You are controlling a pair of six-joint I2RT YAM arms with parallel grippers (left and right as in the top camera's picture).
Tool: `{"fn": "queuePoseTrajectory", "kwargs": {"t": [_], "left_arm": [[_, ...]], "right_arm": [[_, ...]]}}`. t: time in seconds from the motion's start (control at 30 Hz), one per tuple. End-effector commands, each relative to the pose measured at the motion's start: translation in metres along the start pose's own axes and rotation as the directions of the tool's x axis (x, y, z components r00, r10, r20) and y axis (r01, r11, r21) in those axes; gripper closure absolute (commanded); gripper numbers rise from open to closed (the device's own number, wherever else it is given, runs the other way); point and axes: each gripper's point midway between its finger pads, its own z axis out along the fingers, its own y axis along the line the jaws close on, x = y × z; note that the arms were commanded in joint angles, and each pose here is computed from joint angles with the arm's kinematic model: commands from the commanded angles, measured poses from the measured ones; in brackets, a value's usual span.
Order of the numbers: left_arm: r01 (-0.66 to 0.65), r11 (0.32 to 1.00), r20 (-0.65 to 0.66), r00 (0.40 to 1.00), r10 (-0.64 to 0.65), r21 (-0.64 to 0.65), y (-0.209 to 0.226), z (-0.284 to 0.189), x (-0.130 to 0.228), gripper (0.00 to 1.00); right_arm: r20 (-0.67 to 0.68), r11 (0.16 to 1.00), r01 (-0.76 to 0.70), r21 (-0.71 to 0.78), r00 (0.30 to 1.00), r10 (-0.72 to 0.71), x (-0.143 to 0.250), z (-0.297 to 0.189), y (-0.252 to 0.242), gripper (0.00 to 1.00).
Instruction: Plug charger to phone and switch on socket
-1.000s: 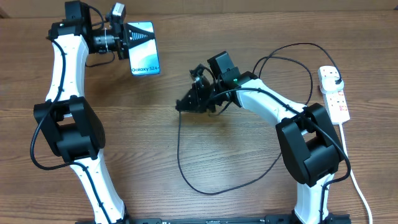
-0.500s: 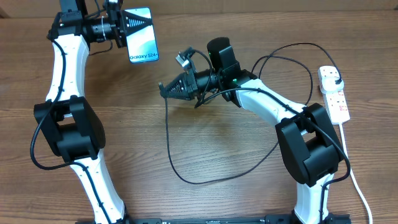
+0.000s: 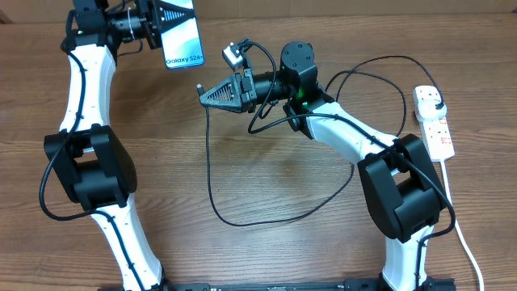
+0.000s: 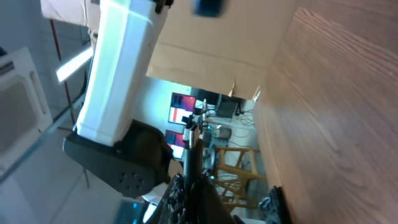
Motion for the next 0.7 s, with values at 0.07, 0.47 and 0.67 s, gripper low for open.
{"fn": "queuePoseTrajectory", "kwargs": {"t": [0.07,0.47,0.67], "left_arm": [[0.033,0.999,-0.039,0.999,-0.033,0.018,-0.01,0.009,0.005,0.96],[0.032,0.999,-0.019,0.999,-0.033,-0.007,-0.006,0.021,0.003,0.96],[0.032,0.999,-0.011,0.999,-0.033,-0.011,-0.006,0.02,0.002,0.96]], "right_arm": [[0.047,1.0,-0.024,-0.002,0.999,0.025,-0.011,0.0,0.004,0.96],[0.143,1.0,0.027,-0.009,0.989,-0.026,-0.028,-0.002,0.01,0.96],[0.158,1.0,0.027,-0.007,0.987,-0.025,-0.031,-0.002,0.01,0.96]]}}
